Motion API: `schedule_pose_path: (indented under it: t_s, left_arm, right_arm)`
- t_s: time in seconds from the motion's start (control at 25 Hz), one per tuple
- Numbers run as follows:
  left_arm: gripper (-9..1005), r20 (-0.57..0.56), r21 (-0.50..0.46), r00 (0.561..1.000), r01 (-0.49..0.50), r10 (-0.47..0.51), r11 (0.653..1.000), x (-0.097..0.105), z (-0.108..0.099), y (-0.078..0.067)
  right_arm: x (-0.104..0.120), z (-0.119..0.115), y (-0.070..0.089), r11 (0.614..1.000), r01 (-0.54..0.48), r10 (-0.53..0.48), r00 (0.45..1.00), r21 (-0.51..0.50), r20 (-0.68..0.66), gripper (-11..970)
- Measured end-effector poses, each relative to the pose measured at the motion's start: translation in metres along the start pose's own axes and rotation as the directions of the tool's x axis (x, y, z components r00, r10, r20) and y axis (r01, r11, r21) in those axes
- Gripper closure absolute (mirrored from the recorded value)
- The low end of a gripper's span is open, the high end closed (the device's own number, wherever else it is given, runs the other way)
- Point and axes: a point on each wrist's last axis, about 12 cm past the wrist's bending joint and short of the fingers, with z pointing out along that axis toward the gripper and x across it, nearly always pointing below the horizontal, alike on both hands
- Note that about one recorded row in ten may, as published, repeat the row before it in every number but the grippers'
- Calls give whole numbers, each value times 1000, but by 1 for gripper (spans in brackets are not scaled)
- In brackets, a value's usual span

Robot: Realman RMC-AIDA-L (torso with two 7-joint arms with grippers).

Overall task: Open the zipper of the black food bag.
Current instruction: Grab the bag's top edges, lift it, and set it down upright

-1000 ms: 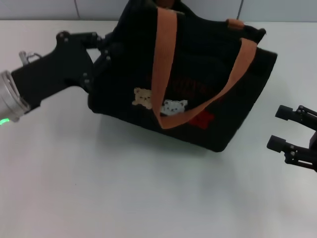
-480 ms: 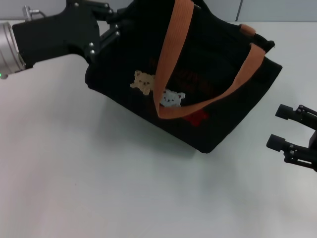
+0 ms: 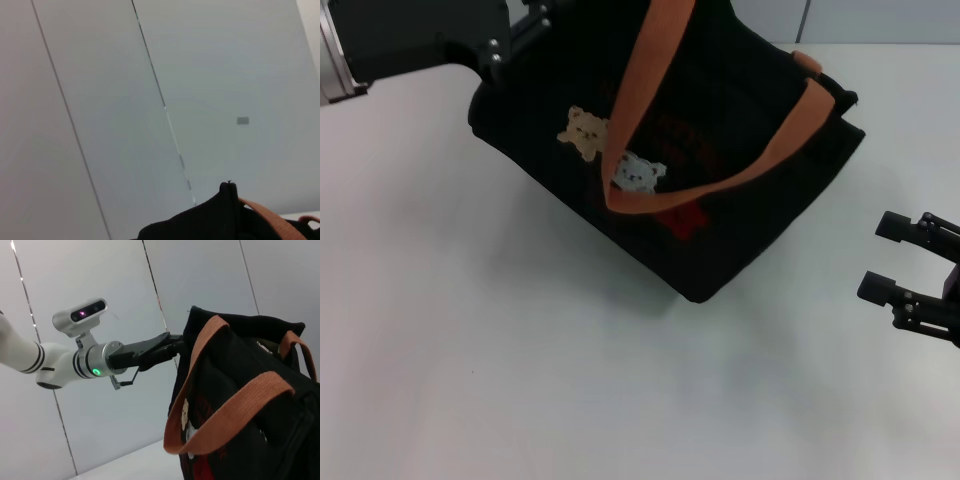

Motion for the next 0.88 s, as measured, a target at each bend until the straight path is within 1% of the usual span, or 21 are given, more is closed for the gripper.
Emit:
schedule_pose_path:
  t_s: [0.08, 0.32, 0.56, 0.68, 0.76, 0.88]
  left_arm:
    - [894, -20, 1, 1000, -8, 8, 1000, -5, 0, 4]
    - [895, -85, 86, 996, -23, 30, 996, -19, 8, 13]
    - [895, -118, 106, 990, -60, 73, 992, -37, 14, 25]
    - [895, -116, 140, 989, -79, 96, 987, -49, 19, 31]
    - [895, -94, 166, 990, -91, 108, 982, -58, 20, 33]
    - [896, -85, 194, 988, -106, 125, 975, -69, 17, 30]
  right_arm:
    - [0, 0, 0, 1000, 0, 0, 1000, 0, 0, 132]
    - [0, 0, 0, 1000, -2, 2, 1000, 2, -1, 132]
    - [1, 0, 0, 1000, -3, 3, 1000, 3, -1, 132]
    - [1, 0, 0, 1000, -3, 3, 1000, 5, 0, 132]
    - [1, -1, 0, 1000, -2, 2, 1000, 6, 1, 132]
    - [1, -1, 0, 1000, -3, 3, 1000, 10, 3, 132]
